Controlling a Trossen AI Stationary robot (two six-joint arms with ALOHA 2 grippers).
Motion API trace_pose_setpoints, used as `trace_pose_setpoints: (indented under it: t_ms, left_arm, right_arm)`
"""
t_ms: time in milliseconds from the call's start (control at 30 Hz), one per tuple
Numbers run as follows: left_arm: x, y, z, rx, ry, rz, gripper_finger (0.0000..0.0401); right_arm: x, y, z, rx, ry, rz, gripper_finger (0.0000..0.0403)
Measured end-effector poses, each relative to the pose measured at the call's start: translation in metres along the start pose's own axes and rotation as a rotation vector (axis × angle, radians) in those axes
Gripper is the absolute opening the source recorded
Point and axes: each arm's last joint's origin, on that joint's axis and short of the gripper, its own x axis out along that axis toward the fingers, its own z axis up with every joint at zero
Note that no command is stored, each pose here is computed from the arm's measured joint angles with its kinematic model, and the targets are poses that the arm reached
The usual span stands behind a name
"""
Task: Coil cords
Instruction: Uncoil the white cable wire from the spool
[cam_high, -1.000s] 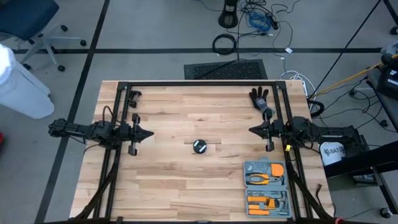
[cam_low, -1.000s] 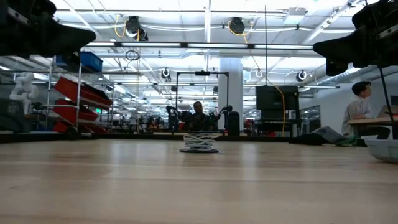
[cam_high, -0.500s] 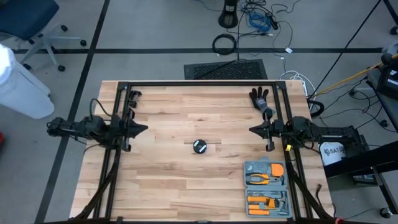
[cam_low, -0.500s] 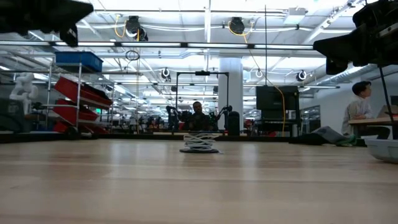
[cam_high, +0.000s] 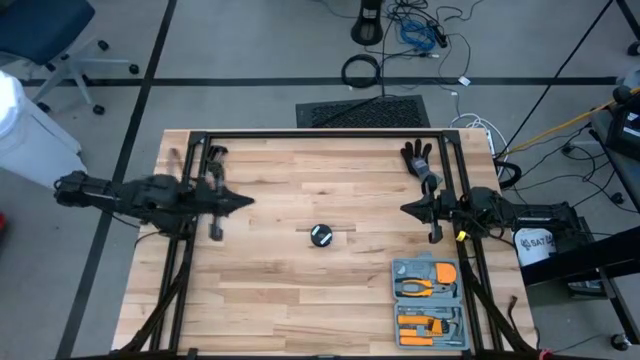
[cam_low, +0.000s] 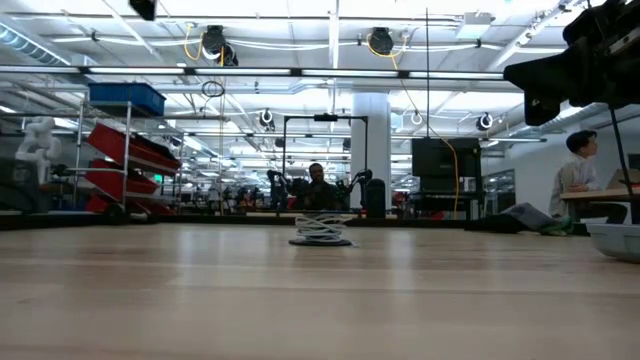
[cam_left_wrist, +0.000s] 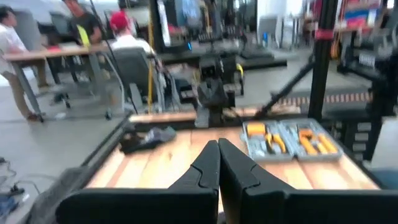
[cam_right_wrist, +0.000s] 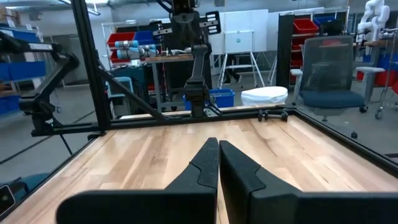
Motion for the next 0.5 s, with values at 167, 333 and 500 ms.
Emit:
trace_pose_setpoints:
  t_ms: [167,333,500]
  left_arm:
    - [0.042,-0.015,-0.016,-0.030,0.105,-0.097,0.0000]
    - [0.072,-0.028,-0.033,-0.050,0.167,-0.099,0.0000]
    - [0.090,-0.034,-0.040,-0.106,0.155,-0.090,0.0000]
  right_arm:
    - [0.000,0.000,0.000,0.046,0.001,0.000,0.0000]
    - [0.000,0.000,-0.002,0.065,0.021,-0.004,0.0000]
    - [0.000,0.000,-0.002,0.069,0.017,-0.004,0.0000]
